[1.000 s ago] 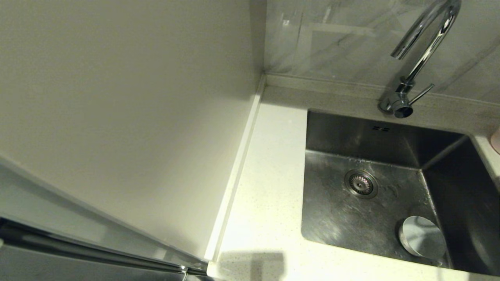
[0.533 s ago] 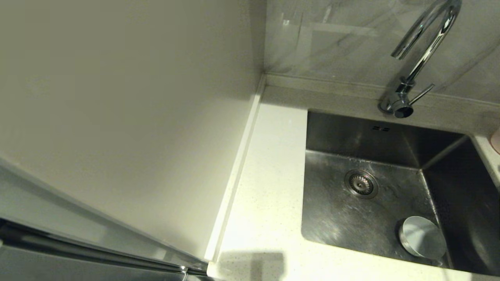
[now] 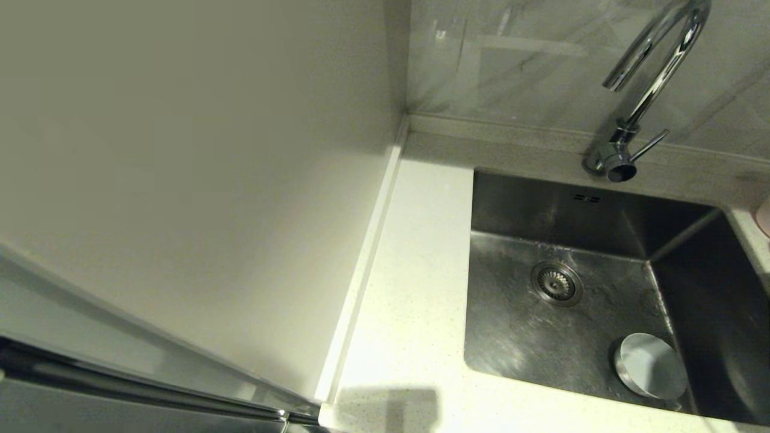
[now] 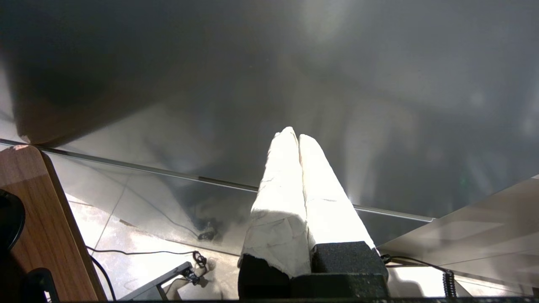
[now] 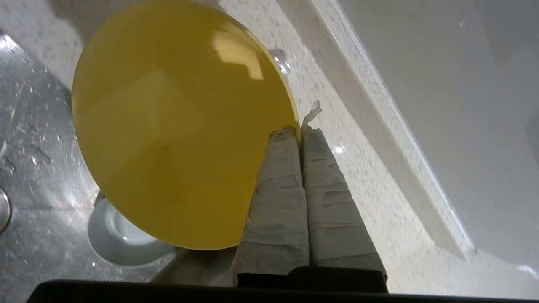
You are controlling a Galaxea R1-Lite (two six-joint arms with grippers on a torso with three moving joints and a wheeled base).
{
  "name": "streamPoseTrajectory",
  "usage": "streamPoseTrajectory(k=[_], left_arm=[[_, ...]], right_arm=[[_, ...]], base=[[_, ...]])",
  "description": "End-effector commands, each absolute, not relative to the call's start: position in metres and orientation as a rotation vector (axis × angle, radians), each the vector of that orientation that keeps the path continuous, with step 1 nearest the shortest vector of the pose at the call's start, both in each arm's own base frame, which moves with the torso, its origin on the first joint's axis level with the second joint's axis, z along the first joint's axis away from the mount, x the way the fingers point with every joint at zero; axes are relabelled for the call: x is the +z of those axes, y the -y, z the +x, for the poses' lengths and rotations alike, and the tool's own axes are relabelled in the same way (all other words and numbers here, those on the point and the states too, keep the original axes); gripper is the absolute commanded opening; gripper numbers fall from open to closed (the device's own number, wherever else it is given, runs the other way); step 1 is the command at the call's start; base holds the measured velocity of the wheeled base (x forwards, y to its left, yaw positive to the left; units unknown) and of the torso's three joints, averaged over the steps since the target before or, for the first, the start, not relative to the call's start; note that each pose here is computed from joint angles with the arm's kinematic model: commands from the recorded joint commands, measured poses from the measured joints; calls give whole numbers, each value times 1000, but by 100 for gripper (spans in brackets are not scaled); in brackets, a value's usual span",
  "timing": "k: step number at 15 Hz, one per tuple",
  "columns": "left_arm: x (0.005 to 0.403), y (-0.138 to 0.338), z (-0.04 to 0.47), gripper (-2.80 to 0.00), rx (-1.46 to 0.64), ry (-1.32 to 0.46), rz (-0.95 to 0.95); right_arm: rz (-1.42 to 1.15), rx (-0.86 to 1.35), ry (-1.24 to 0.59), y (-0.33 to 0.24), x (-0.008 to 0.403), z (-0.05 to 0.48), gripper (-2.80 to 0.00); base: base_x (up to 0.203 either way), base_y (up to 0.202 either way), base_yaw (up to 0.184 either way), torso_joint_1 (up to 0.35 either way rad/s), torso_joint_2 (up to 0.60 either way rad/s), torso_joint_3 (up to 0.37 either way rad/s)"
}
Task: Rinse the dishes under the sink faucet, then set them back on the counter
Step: Put a bowl back to the table from the sink
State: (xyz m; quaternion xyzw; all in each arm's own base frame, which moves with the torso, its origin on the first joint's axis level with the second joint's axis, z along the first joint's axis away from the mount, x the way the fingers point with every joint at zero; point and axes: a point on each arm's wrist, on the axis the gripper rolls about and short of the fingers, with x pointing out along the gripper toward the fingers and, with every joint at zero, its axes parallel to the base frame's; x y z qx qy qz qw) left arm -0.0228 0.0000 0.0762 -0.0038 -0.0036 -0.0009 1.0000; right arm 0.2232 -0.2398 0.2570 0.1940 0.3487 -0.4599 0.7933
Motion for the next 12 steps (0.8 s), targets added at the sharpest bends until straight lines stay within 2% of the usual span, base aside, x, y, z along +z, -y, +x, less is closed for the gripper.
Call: streamPoseTrajectory(k=[1, 6, 7, 12], left_arm=[[75, 0, -23, -280, -2, 5, -8], [75, 0, -23, -280, -2, 5, -8], [75, 0, -23, -280, -2, 5, -8], [75, 0, -23, -280, -2, 5, -8]], right_arm=[[423, -981, -778, 249, 246, 236, -280], [429, -981, -794, 253, 240, 239, -280], [428, -980, -796, 253, 239, 240, 0], [422, -982, -783, 256, 241, 243, 0]], base=[[0, 0, 0, 0, 0, 0], [0, 0, 0, 0, 0, 0], [0, 0, 0, 0, 0, 0], [0, 0, 0, 0, 0, 0]])
